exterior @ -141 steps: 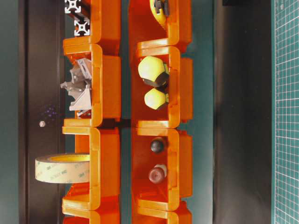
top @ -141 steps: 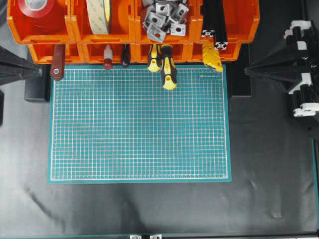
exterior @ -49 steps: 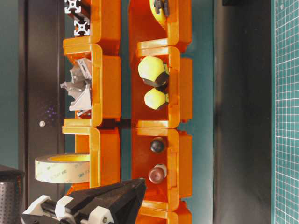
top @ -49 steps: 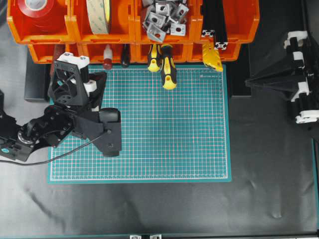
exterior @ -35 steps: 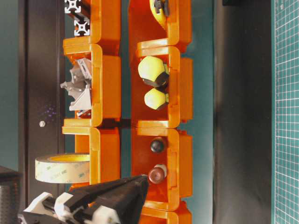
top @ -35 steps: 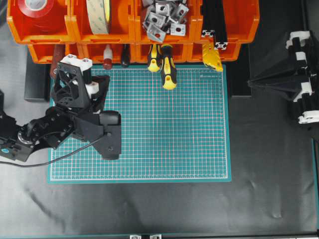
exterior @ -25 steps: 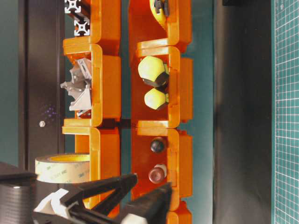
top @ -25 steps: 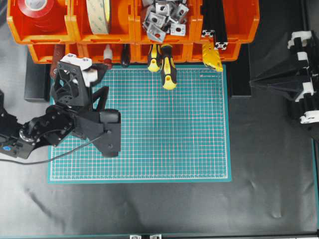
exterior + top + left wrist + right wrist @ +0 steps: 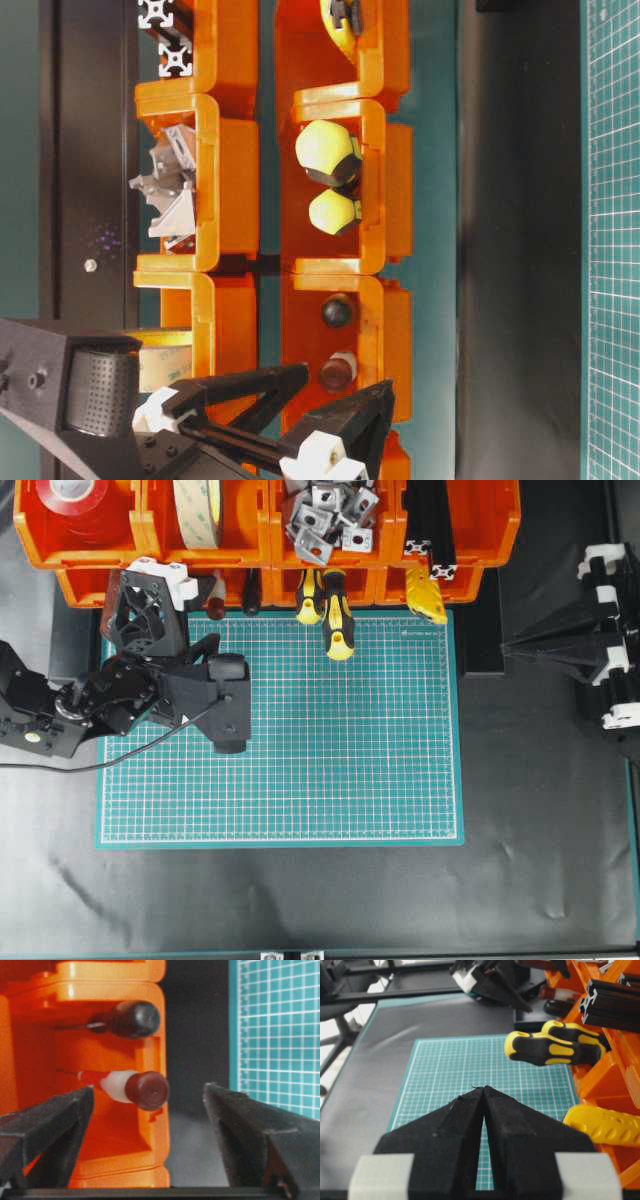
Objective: Pick red screwdriver from container rack with left arm.
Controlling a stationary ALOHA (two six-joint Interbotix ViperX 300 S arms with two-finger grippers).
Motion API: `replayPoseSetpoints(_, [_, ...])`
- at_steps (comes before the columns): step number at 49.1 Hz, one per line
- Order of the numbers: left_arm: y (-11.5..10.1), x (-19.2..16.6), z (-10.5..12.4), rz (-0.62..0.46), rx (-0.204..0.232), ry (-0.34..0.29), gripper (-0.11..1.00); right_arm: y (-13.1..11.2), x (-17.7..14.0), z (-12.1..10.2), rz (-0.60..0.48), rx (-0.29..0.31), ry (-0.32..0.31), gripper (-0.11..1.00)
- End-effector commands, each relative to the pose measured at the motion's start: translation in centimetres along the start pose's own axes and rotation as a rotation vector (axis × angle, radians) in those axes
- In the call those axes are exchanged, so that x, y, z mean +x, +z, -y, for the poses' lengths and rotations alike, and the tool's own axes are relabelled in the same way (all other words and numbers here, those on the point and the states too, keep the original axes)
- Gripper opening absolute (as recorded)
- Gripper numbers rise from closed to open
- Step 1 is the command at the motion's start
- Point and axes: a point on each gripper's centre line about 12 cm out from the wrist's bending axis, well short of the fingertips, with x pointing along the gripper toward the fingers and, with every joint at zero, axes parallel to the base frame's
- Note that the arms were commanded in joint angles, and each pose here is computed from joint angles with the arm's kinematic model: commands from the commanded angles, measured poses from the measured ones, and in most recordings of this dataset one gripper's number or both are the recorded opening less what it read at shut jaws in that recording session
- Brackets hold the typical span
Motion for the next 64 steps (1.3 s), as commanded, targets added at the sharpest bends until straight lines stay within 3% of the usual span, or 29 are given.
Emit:
replayPoseSetpoints(1, [0.1, 0.1, -0.9, 0.012, -0.021, 0.003, 0.87, 0.3, 0.1, -0.1, 0.008, -0.003, 0.002, 0.0])
replayPoseSetpoints(17, [0.5, 0.0, -1.0, 0.025, -0.029, -0.001, 0.86, 0.2, 0.1, 0.0, 0.001, -0.003, 0.001, 0.0])
replayPoseSetpoints(24, [0.8, 0.1, -1.0, 0.028, -0.042, -0.002, 0.81, 0.2, 0.1, 0.0, 0.001, -0.003, 0.001, 0.0])
replayPoseSetpoints(32, [1.1, 0.1, -0.9, 0.032, -0.045, -0.004, 0.6, 0.1, 0.1, 0.0, -0.002, -0.002, 0.001, 0.0])
replayPoseSetpoints(39, [1.3, -0.3, -0.8, 0.043, -0.031, -0.009, 0.3, 0.1, 0.1, 0.0, -0.002, 0.003, 0.001, 0.0])
replayPoseSetpoints(47, [2.1, -1.6, -0.9, 0.077, -0.034, -0.009, 0.29, 0.0, 0.1, 0.0, -0.003, 0.004, 0.001, 0.0])
replayPoseSetpoints(55, [3.2, -4.5, -1.4, 0.114, -0.052, 0.004, 0.22, -0.1, 0.1, 0.0, -0.005, 0.004, 0.001, 0.0])
replayPoseSetpoints(61, [4.3, -7.7, -2.1, 0.162, -0.064, 0.011, 0.01, -0.1, 0.1, 0.0, -0.005, 0.006, 0.001, 0.0])
replayPoseSetpoints(64, [4.9, -9.3, -2.6, 0.193, -0.053, 0.01, 0.0, -0.1, 0.1, 0.0, -0.006, 0.006, 0.001, 0.0])
